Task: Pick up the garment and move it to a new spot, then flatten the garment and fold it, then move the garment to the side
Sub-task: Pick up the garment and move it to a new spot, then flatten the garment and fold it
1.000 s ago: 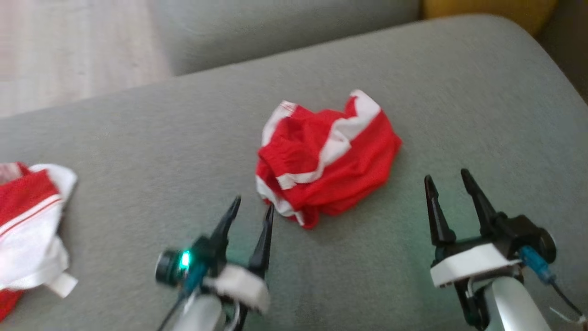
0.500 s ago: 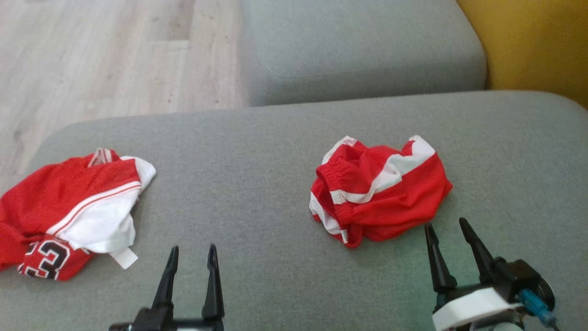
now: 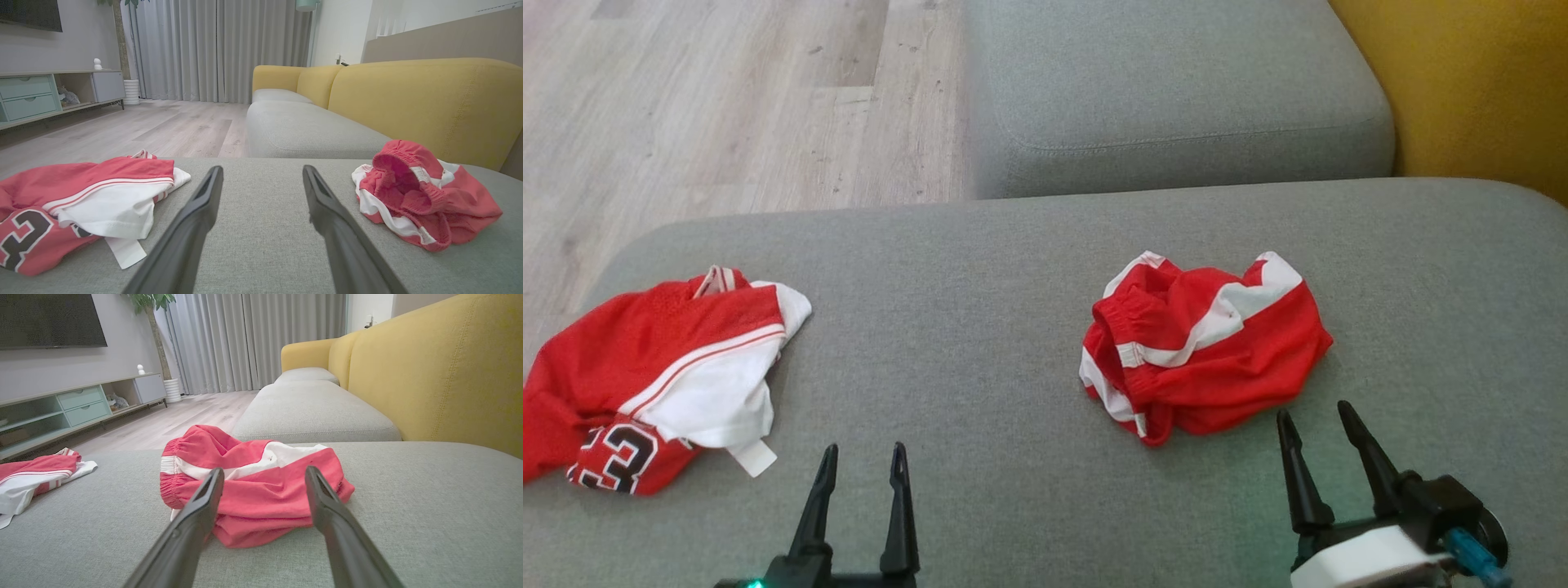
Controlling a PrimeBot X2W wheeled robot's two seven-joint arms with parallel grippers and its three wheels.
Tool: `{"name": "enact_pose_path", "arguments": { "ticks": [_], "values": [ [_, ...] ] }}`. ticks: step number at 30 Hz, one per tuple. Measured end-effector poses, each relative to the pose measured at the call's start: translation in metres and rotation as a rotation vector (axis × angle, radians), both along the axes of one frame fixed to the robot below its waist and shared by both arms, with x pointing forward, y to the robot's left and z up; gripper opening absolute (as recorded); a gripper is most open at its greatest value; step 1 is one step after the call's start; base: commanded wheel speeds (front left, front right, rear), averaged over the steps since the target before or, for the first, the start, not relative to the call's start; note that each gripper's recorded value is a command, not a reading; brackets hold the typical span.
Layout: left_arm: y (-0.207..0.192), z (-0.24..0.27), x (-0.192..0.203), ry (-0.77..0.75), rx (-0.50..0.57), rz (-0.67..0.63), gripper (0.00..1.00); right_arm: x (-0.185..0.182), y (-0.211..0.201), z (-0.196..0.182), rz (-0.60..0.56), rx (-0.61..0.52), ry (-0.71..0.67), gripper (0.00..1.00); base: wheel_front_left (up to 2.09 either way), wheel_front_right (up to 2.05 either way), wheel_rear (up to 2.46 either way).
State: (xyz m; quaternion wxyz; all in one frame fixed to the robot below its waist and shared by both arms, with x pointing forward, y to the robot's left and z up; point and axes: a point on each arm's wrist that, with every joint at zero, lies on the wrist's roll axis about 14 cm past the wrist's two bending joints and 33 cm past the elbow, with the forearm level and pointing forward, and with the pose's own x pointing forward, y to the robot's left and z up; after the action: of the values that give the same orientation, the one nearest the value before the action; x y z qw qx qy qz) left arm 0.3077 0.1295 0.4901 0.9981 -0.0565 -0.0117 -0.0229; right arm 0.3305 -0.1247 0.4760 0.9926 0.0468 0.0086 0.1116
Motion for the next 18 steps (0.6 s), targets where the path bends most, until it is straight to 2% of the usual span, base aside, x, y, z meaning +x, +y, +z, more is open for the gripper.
{"name": "enact_pose_path", "arguments": {
  "ticks": [18],
  "values": [
    [-0.0090,-0.0034,-0.0022,0.008,0.011,-0.030,1.00,-0.0030,0.0058,-0.0017,0.021,-0.018,0.002,1.00,0.00,0.00,0.00]
  ]
}}
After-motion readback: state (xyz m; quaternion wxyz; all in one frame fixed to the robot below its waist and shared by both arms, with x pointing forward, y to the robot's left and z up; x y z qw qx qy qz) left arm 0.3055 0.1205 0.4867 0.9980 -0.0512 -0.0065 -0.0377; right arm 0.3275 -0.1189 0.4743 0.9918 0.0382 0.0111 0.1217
